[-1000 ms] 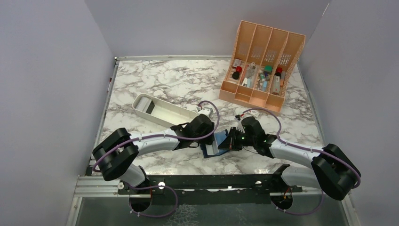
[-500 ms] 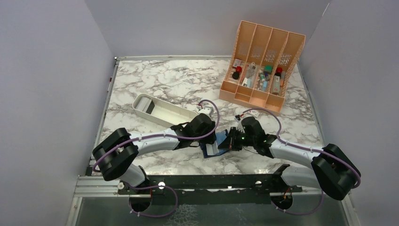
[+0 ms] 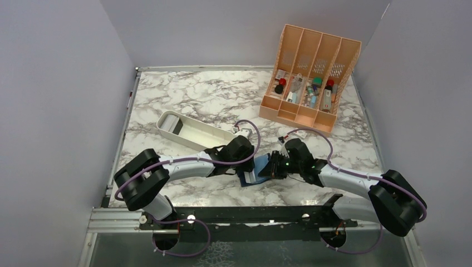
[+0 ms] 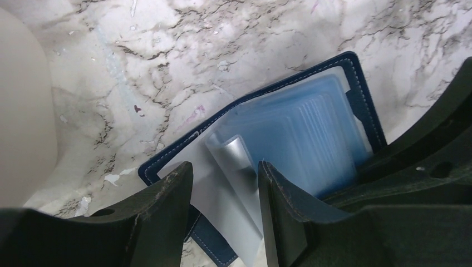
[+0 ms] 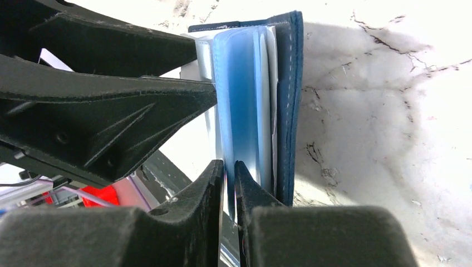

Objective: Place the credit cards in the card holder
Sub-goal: Open the card holder at the center of the board.

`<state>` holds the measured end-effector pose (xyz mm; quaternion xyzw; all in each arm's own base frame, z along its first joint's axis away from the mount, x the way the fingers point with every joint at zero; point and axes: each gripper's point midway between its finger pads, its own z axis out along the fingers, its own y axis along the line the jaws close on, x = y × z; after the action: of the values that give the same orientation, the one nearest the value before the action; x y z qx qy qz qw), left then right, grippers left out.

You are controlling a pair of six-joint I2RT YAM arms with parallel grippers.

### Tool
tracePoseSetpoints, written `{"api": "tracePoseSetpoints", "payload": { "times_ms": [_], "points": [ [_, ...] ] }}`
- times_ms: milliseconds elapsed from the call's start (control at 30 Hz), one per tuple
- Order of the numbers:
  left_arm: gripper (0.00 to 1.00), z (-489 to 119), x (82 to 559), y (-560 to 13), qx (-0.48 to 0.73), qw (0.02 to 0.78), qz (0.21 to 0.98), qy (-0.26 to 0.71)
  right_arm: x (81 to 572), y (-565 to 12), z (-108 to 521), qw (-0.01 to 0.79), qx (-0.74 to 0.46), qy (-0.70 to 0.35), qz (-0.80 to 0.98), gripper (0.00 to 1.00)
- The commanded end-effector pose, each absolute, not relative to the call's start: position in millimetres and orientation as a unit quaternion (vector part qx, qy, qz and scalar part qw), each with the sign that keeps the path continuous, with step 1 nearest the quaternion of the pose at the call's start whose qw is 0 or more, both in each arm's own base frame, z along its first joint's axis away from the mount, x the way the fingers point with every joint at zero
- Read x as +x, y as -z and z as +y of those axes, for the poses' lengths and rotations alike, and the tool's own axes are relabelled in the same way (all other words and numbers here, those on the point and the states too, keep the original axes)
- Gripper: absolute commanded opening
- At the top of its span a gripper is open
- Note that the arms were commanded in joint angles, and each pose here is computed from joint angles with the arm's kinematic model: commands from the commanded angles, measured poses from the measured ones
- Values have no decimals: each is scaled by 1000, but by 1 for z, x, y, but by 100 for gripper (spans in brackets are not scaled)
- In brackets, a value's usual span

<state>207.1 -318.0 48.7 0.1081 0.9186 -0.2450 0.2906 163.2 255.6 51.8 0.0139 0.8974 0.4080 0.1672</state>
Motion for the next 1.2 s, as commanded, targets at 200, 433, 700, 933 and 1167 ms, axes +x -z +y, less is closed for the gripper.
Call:
{"api": "tracePoseSetpoints", "payload": {
  "times_ms": [200,433,700,933,1167],
  "points": [
    [50,-298,203,-37,98,279,933,207,178,-51,241,205,19,-348,915,18],
    [49,-288,205,-43,101,294,931,193,186,-56,215,244,26,-287,926,27],
    [23,-293,196,-32,112,273,933,207,187,-47,208,239,25,-256,936,31],
    [0,-321,189,-59,140,267,910,285,187,-50,198,232,32,-222,946,36],
    [0,-335,191,-84,141,276,895,320,185,-102,204,264,14,-268,926,40]
  ]
}}
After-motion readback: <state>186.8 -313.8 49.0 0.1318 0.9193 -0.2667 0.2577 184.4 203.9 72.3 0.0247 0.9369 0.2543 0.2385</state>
